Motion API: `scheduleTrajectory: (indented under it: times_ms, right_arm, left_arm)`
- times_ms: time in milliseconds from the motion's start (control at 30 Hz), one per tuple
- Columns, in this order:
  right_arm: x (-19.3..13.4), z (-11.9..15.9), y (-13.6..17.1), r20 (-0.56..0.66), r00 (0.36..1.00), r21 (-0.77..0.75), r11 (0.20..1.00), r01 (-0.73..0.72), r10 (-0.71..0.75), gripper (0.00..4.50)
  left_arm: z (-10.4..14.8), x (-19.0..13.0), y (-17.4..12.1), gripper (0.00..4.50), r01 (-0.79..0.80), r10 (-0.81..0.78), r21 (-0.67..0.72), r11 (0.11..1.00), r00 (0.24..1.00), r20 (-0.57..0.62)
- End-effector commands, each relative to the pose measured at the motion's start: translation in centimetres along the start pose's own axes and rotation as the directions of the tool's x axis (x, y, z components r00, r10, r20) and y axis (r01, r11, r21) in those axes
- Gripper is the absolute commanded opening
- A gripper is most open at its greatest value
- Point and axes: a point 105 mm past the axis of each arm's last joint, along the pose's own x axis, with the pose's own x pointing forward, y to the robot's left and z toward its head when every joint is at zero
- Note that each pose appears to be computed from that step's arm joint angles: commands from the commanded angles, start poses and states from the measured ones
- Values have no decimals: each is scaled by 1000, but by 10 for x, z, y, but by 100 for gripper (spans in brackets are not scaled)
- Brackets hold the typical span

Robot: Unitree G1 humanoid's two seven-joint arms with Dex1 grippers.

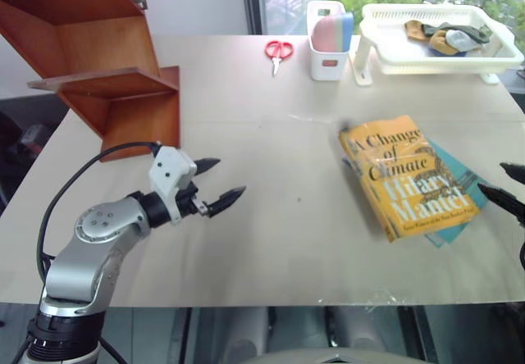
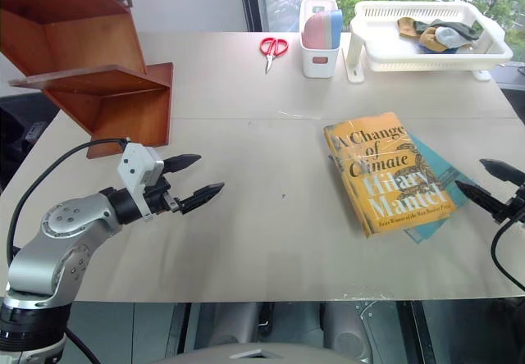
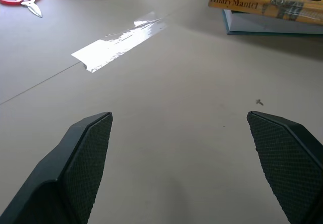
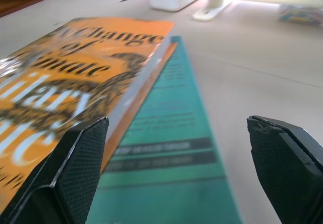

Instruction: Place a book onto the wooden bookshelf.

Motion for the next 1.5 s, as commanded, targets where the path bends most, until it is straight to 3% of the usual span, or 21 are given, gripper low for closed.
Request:
scheduleTrajectory:
  times_ms: [33,267,400,567,667,1067,1333,1500]
  right_arm:
    - [1,8,-15,28,993,14,994,112,-113,450]
    - [19,-3,-21,37,978,222,956,194,-207,450]
    - [36,-17,-13,0,975,350,914,206,-220,450]
    - [62,-37,23,-51,997,497,864,75,-57,450]
    - [77,-36,56,-30,995,510,857,-65,93,450]
    - [108,-29,129,-34,923,481,816,-322,384,450]
    - [111,-32,144,-56,898,452,813,-367,436,450]
    - [98,-20,128,-19,915,368,854,-368,403,450]
  left_arm:
    - [34,-8,-13,448,124,-127,32,992,986,109]
    - [79,-21,-28,448,338,-346,76,938,918,192]
    - [97,-28,-31,448,406,-420,108,907,889,183]
    - [101,-30,-27,448,405,-423,136,904,893,151]
    - [100,-29,-28,448,402,-420,139,905,896,143]
    - [93,-32,-30,448,379,-394,126,917,911,122]
    - [88,-32,-24,448,345,-356,102,933,926,128]
    - [71,-18,-12,448,257,-241,-60,965,950,199]
